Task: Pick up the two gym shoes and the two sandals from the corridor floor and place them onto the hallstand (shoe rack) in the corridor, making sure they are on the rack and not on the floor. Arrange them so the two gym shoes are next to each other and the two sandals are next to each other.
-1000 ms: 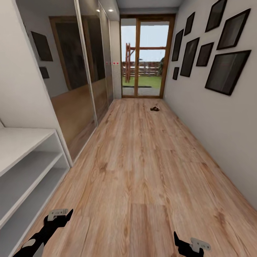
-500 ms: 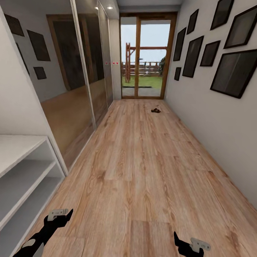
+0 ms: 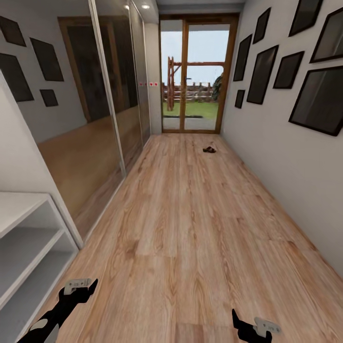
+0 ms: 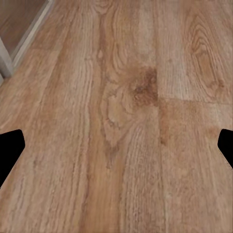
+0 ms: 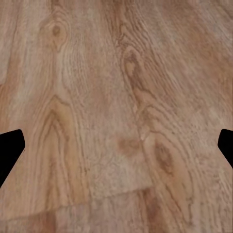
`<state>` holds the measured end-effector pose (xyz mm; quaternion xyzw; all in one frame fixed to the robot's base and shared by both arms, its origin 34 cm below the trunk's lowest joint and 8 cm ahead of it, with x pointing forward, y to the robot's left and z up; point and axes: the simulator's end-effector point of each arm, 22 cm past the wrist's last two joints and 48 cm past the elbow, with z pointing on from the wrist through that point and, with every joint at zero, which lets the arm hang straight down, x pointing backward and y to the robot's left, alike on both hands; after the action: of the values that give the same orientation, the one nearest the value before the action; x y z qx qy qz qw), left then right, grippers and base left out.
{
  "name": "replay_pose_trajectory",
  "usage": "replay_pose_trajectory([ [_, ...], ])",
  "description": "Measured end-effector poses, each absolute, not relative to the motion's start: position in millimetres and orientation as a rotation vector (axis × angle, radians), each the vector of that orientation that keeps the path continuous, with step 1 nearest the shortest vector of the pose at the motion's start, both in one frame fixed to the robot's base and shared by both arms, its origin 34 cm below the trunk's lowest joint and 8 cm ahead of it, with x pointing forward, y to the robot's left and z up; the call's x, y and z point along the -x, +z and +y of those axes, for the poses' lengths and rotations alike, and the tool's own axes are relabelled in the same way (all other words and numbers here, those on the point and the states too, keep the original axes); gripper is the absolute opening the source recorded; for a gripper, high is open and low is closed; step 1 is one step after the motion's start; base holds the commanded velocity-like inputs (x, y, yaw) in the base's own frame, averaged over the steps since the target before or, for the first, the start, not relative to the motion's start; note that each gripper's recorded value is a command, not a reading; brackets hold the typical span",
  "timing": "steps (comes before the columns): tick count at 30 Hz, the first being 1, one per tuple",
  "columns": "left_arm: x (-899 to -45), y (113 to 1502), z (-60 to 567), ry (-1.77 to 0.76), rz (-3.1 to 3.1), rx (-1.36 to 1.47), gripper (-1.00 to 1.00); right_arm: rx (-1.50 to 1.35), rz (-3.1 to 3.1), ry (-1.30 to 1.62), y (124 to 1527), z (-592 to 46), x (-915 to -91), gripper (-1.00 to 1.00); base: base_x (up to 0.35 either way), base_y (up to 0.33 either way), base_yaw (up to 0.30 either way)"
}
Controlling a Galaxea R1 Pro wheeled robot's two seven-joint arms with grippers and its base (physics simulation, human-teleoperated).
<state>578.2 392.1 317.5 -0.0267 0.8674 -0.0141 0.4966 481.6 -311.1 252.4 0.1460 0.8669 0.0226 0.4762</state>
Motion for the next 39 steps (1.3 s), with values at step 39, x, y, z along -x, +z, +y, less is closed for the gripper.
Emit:
replay_pose_trajectory([
  [39, -577.9, 316.9, 393.9, -0.023, 2.102, 0.071, 1.00, -0.319, 2.051, 0.007, 273.4, -347.9, -503.5, 1.00, 0.339, 0.000, 0.000],
])
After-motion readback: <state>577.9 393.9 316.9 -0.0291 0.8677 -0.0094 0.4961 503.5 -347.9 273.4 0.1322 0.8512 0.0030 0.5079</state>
